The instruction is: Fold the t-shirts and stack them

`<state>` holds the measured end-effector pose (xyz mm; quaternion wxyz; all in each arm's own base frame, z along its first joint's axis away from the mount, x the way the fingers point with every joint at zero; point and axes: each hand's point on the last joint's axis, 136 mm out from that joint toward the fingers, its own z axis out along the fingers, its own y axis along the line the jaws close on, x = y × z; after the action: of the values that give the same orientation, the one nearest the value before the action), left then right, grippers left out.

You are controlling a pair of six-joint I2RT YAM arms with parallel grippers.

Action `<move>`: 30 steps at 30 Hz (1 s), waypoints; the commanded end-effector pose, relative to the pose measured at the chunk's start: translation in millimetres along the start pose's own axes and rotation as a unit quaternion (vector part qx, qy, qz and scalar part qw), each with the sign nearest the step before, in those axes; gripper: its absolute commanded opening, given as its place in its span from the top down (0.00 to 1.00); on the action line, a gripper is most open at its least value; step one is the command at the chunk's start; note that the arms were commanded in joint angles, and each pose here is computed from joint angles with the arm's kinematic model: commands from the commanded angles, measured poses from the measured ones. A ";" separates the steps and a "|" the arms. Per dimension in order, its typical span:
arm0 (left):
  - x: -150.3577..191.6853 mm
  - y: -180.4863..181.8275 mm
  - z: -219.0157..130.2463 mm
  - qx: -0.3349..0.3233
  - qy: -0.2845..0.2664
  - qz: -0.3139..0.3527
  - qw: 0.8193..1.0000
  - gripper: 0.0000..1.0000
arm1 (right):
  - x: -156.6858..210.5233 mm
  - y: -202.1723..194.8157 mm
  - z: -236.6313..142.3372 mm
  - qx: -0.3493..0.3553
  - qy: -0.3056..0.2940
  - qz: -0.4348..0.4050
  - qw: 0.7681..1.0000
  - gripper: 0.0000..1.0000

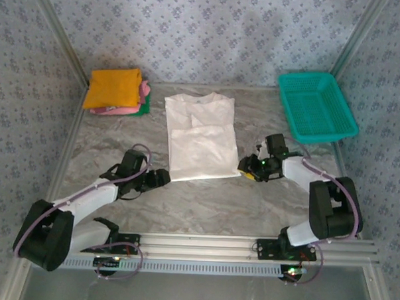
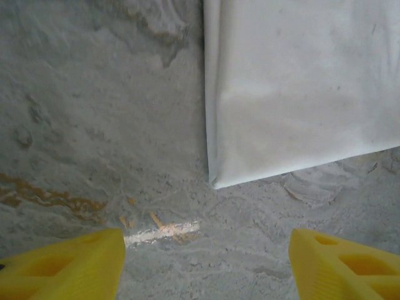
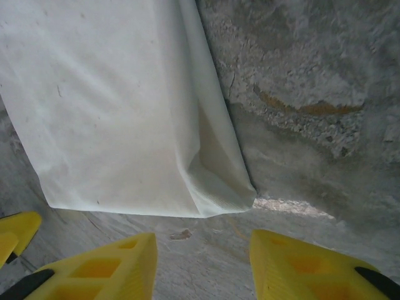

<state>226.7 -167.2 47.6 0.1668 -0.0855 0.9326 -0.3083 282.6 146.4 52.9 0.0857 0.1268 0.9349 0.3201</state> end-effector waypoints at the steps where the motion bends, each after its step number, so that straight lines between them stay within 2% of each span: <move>1: -0.8 -15.5 6.2 0.044 0.017 -0.018 0.999 0.30 | 3.9 1.3 3.9 -0.017 0.017 0.003 1.000 0.54; 6: -3.8 -24.9 18.7 0.062 0.035 -0.019 0.997 0.38 | 4.3 -0.6 11.4 -0.022 0.020 0.009 1.000 0.54; 10: -4.6 -28.8 22.2 0.042 0.045 0.007 0.998 0.38 | 5.3 -7.4 15.7 -0.012 0.022 0.010 1.000 0.54; 21: -11.1 -32.0 35.9 0.040 0.050 0.008 0.998 0.41 | 4.4 -13.6 28.6 -0.006 0.033 0.011 0.999 0.53; 26: -13.2 -32.5 42.5 0.039 0.055 0.009 0.998 0.42 | -1.2 -3.6 35.9 -0.015 0.027 0.005 1.000 0.59; 30: -14.6 -28.3 44.5 0.029 0.052 0.009 0.998 0.43 | -5.5 4.1 37.1 -0.019 0.019 -0.002 1.000 0.60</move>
<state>245.9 -203.4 32.0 0.1042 -0.0738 0.9340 -0.3338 283.5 152.6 24.4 0.0511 0.1404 0.9339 0.3250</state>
